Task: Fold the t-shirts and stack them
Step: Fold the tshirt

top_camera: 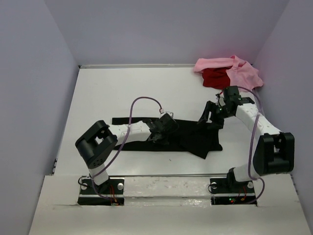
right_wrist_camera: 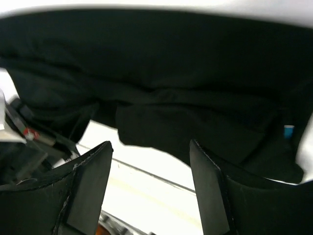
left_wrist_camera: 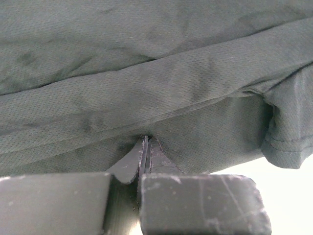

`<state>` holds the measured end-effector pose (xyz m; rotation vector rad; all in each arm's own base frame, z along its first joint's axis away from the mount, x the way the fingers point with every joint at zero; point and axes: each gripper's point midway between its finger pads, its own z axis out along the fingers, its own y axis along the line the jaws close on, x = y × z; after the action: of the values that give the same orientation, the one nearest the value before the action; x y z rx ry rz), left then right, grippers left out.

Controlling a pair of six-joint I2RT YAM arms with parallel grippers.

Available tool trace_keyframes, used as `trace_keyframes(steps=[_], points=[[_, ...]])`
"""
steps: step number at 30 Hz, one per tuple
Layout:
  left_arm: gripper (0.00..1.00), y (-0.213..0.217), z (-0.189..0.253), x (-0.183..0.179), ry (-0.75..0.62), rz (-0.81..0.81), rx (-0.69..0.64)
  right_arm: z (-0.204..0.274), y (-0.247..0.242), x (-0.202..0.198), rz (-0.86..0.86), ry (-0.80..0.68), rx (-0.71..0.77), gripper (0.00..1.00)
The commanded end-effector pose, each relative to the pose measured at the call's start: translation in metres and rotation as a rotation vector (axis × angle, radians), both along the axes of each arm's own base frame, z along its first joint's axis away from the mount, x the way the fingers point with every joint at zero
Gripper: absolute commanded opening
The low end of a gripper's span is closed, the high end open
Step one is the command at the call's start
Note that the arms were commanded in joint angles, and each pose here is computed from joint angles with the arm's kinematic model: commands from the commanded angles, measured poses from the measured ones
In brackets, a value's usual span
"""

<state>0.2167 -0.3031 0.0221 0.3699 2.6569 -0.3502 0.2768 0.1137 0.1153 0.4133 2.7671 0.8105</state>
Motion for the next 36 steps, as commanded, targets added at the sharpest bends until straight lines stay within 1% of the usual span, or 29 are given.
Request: trace_keyframes(steps=[1,2,5,8,11,13,17,20,24,25,27,29,30,33,35,36], points=[[0.00,0.005,0.003,0.004,-0.016,0.069,0.018,0.009,0.030,-0.013,0.208,-0.054,-0.069,0.69],[0.00,0.008,0.000,0.002,-0.003,0.085,0.030,0.012,0.040,-0.016,0.265,-0.073,-0.112,0.70],[0.00,0.011,-0.002,-0.001,0.008,0.098,0.027,0.016,0.048,-0.014,0.336,-0.132,-0.196,0.74],[0.00,0.016,-0.003,-0.001,0.015,0.129,0.030,0.015,0.045,-0.012,0.366,-0.144,-0.261,0.76],[0.00,0.024,-0.004,-0.002,0.027,0.157,0.022,0.018,0.047,-0.008,0.374,-0.165,-0.252,0.76],[0.00,0.029,0.005,0.002,-0.006,0.177,0.026,0.023,0.052,-0.009,0.381,-0.180,-0.224,0.76],[0.00,0.037,0.039,0.012,-0.080,0.234,0.007,0.027,0.056,-0.007,0.378,-0.187,-0.207,0.76],[0.00,0.050,0.066,0.015,-0.111,0.273,0.018,0.025,0.057,-0.005,0.383,-0.179,-0.202,0.76],[0.00,0.063,0.088,0.016,-0.162,0.303,0.013,0.021,0.062,-0.007,0.393,-0.157,-0.173,0.76],[0.00,0.067,0.088,0.016,-0.165,0.314,0.023,0.020,0.064,-0.007,0.396,-0.156,-0.165,0.76],[0.00,0.077,0.075,0.011,-0.129,0.323,0.048,0.018,0.076,-0.012,0.445,-0.150,-0.145,0.76],[0.00,0.082,0.063,0.004,-0.092,0.325,0.066,0.009,0.079,-0.016,0.503,-0.133,-0.209,0.76],[0.00,0.085,0.051,-0.003,-0.062,0.324,0.077,0.011,0.090,-0.018,0.565,-0.156,-0.237,0.76],[0.00,0.090,0.032,-0.011,-0.015,0.334,0.081,0.004,0.093,-0.019,0.606,-0.146,-0.298,0.76],[0.00,0.094,0.018,-0.014,0.023,0.346,0.072,0.006,0.096,-0.015,0.602,-0.160,-0.291,0.76],[0.00,0.094,0.017,-0.013,0.033,0.350,0.066,0.007,0.098,-0.015,0.603,-0.164,-0.283,0.76]])
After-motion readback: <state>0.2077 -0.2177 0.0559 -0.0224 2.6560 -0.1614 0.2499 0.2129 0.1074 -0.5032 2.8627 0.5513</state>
